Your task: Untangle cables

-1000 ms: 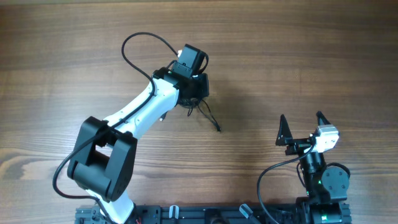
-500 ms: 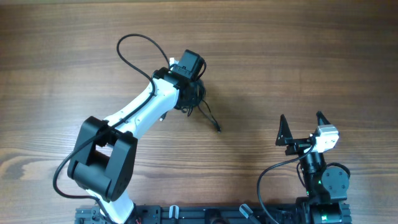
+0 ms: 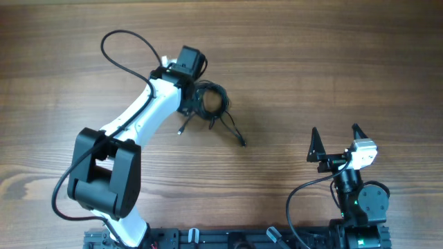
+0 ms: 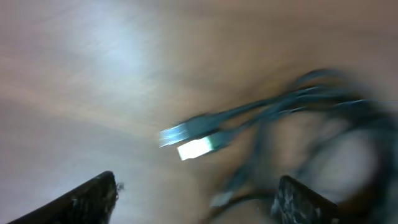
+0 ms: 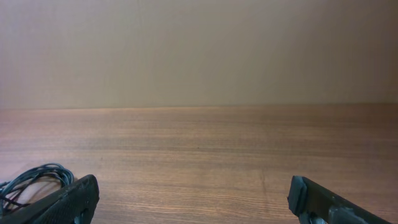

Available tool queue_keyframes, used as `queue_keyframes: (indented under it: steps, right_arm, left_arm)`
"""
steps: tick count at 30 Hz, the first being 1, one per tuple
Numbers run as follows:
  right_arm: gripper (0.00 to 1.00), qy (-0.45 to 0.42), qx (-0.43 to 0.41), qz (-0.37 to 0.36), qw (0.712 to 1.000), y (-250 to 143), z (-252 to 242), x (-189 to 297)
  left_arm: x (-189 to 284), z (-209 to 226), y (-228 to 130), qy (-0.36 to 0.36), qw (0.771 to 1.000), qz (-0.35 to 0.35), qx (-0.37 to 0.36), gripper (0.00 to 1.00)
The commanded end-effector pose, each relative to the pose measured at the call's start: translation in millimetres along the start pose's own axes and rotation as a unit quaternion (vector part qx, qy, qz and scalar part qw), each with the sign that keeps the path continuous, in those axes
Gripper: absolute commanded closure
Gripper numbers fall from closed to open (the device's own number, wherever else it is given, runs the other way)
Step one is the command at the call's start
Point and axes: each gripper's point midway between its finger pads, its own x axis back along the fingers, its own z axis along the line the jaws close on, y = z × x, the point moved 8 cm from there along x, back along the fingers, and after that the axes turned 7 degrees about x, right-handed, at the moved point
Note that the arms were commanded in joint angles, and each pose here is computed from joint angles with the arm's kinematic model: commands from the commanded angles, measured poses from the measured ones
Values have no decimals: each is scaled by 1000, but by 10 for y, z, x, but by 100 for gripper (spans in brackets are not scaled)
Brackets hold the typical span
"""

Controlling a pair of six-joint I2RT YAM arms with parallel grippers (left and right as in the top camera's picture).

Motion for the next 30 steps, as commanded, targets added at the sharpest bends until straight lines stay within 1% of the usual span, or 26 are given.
queue_keyframes:
  steps: [1, 3, 5, 7, 8, 10, 13, 14, 15, 17, 20, 22, 25, 30]
  right_arm:
    - [0, -10, 5, -1, 1000, 1, -24, 0]
    - [0, -10, 5, -1, 1000, 1, -24, 0]
    - [0, -10, 5, -1, 1000, 1, -24, 0]
    - [0, -10, 5, -1, 1000, 1, -24, 0]
    - [0, -10, 5, -1, 1000, 1, -24, 0]
    - [0, -10, 5, -1, 1000, 1, -24, 0]
    - [0, -10, 5, -1, 1000, 1, -24, 0]
    - [0, -10, 5, -1, 1000, 1, -24, 0]
    - [0, -10, 5, -1, 1000, 1, -24, 0]
    - [0, -10, 5, -1, 1000, 1, -24, 0]
    - [0, -10, 5, -1, 1000, 1, -24, 0]
    - [0, -10, 5, 0, 1000, 0, -24, 0]
    - [1, -10, 5, -1, 1000, 1, -24, 0]
    - [0, -10, 5, -1, 1000, 1, -24, 0]
  left_arm:
    - [159, -429, -15, -170, 984, 47, 14, 15]
    - [213, -576, -29, -217, 975, 51, 5, 15]
    - [269, -712, -46, -244, 969, 41, -6, 10]
    - [311, -818, -88, -257, 966, 33, -18, 10]
    - [331, -880, -120, -264, 964, 27, -25, 13]
    - [363, -998, -218, -276, 960, 23, -40, 35]
    - [370, -1099, -360, -279, 958, 22, -58, 56]
    - [360, -1120, -412, -273, 960, 20, -64, 61]
    - [337, -1135, -460, -263, 962, 18, -69, 64]
    - [287, -1146, -550, -240, 967, 14, -78, 65]
    - [187, -1144, -676, -211, 973, 29, -92, 75]
    - [123, -1113, -739, -195, 975, 45, -97, 79]
    - [54, -1008, -790, -157, 980, 59, -105, 80]
    - [-27, -625, -754, -23, 993, 43, -112, 81]
